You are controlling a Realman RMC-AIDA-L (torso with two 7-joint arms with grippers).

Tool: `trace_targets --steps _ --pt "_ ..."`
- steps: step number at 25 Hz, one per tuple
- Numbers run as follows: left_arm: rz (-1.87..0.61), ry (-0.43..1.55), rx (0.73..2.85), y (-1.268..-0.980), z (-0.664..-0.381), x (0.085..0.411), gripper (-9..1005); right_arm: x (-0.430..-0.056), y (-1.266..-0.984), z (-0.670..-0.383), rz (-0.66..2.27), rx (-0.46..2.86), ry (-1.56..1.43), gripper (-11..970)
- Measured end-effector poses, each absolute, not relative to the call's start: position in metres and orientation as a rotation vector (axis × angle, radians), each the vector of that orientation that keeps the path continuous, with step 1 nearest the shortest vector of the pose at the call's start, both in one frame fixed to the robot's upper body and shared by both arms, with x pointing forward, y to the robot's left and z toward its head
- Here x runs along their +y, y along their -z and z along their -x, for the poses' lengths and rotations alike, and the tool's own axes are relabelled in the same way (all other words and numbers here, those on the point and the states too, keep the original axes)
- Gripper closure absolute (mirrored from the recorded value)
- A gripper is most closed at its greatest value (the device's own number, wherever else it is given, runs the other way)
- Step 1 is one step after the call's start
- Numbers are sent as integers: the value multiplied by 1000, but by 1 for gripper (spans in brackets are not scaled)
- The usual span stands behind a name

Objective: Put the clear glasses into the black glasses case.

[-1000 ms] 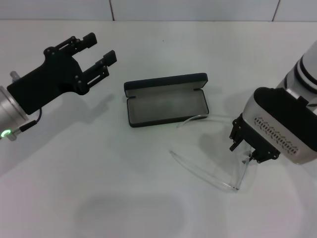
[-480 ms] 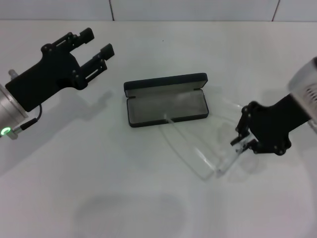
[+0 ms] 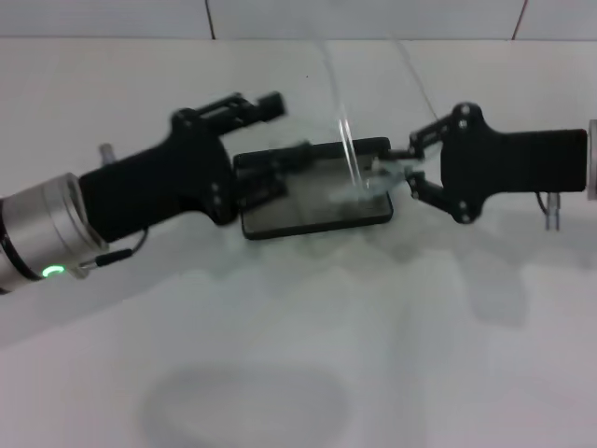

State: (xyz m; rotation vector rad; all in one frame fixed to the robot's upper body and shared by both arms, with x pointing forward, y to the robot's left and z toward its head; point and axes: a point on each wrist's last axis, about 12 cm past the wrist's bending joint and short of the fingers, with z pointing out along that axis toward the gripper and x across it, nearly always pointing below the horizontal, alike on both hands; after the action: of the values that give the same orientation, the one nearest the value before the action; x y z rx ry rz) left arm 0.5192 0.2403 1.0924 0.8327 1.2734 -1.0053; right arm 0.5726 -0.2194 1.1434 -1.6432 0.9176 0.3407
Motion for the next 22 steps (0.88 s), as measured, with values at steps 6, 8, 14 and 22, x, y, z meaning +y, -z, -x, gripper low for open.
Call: trace_targets --steps 6,8,14,22 --pt "-908 1088 1156 -1106 -514 236 385 -215 -1134 -575 1532 910 -373 840" --pt "-898 1088 1131 -1110 -515 237 385 -212 -1129 -573 1542 910 -389 839" --pt "-932 1112 1091 -1118 -524 226 385 -199 -1119 -565 1611 875 -435 837" --pt "-1002 1158 1178 -1115 -533 213 385 -191 -1118 -561 1629 825 -445 834"
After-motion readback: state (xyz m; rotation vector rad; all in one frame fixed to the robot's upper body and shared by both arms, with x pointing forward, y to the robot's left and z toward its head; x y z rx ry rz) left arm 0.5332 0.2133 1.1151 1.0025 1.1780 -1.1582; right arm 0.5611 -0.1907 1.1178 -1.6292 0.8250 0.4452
